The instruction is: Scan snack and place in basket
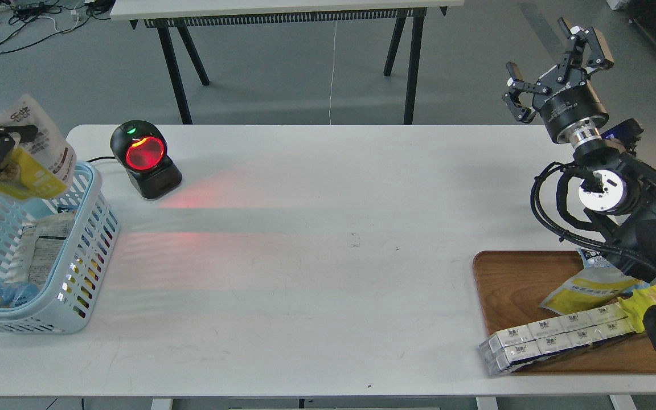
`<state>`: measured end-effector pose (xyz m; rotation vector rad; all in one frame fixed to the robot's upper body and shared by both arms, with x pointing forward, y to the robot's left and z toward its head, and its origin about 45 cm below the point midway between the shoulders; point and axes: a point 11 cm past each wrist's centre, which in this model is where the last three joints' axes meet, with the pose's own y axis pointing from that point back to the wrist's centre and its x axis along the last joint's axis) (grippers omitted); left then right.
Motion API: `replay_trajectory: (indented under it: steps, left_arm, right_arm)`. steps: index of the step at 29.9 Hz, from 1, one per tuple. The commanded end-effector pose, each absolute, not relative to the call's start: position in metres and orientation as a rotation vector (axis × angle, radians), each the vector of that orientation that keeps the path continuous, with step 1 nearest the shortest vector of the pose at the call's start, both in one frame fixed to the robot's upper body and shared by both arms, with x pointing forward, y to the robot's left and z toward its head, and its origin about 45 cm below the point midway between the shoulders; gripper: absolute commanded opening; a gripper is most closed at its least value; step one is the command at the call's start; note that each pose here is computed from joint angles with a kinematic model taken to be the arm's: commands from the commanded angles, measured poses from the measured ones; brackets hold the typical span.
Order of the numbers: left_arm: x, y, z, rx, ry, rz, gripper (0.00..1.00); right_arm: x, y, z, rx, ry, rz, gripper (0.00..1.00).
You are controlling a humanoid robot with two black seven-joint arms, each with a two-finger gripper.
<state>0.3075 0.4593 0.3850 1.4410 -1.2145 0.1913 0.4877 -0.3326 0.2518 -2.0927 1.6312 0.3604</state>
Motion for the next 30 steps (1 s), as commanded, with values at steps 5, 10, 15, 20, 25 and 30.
replay_trajectory:
  steps: [5,10,15,20,25,30]
  left_arm:
    - [0.298,0.483,0.354,1.471,-1.159,0.171,0.01]
    - [0.301,0.480,0.339,1.450,-1.153,0.156,0.06]
    - [0.303,0.478,0.343,1.434,-1.185,0.170,0.39]
    - [0.308,0.472,0.353,1.393,-1.244,0.222,0.58]
    - [0.329,0.446,0.391,1.094,-1.180,0.564,0.85]
    - [0.359,0.417,0.420,0.714,-1.046,0.845,0.99]
  right_arm:
    - [0.488,-0.332,0.254,-2.092,1.627,0.358,0.99]
    - [0.488,-0.331,0.254,-2.093,1.625,0.358,0.99]
    - [0.489,-0.331,0.254,-2.095,1.624,0.357,0.99]
    - [0.489,-0.331,0.255,-2.094,1.624,0.355,0.99]
    - [0.489,-0.332,0.256,-2.092,1.625,0.353,0.99]
    - [0.496,-0.335,0.275,-2.073,1.610,0.314,0.99]
